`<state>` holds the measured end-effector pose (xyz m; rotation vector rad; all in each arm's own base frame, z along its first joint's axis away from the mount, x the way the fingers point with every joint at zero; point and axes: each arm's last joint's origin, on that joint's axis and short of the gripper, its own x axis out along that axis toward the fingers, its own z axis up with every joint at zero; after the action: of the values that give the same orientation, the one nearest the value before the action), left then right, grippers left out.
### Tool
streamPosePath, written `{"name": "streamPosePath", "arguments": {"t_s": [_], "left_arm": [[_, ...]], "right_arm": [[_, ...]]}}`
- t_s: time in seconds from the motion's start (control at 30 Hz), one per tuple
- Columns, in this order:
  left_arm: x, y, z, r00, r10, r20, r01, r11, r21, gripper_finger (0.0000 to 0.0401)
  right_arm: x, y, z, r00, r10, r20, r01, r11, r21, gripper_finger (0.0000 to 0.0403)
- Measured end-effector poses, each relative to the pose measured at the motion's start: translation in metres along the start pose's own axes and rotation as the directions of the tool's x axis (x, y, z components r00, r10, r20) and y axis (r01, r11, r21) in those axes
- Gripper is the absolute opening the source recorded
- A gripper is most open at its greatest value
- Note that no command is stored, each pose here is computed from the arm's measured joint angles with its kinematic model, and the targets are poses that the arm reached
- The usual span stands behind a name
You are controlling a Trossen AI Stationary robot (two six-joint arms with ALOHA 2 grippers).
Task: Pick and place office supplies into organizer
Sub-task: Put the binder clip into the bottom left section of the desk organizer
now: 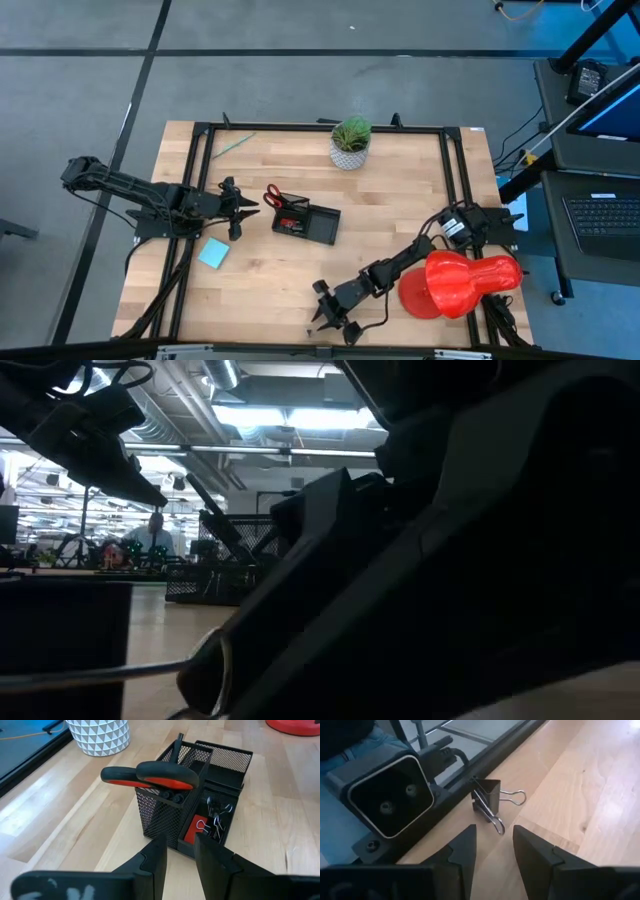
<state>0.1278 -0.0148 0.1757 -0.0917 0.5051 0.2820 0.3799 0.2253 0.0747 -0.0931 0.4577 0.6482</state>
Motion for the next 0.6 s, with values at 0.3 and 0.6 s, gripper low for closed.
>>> {"name": "streamPosePath", "arguments": {"t_s": [0.3, 0.6], "left_arm": [[0.0, 0.0, 0.0, 1.0, 0.0, 0.0, 0.0, 1.0, 0.0, 0.0092], [0.0, 0.0, 0.0, 1.0, 0.0, 0.0, 0.0, 1.0, 0.0, 0.0092]], "right_arm": [[0.0001, -0.0002, 0.0008, 1.0, -0.001, 0.01, 0.001, 1.0, -0.003, 0.0105], [0.0, -0.0002, 0.0039, 0.999, -0.001, 0.042, 0.001, 1.0, -0.01, 0.0055]]}}
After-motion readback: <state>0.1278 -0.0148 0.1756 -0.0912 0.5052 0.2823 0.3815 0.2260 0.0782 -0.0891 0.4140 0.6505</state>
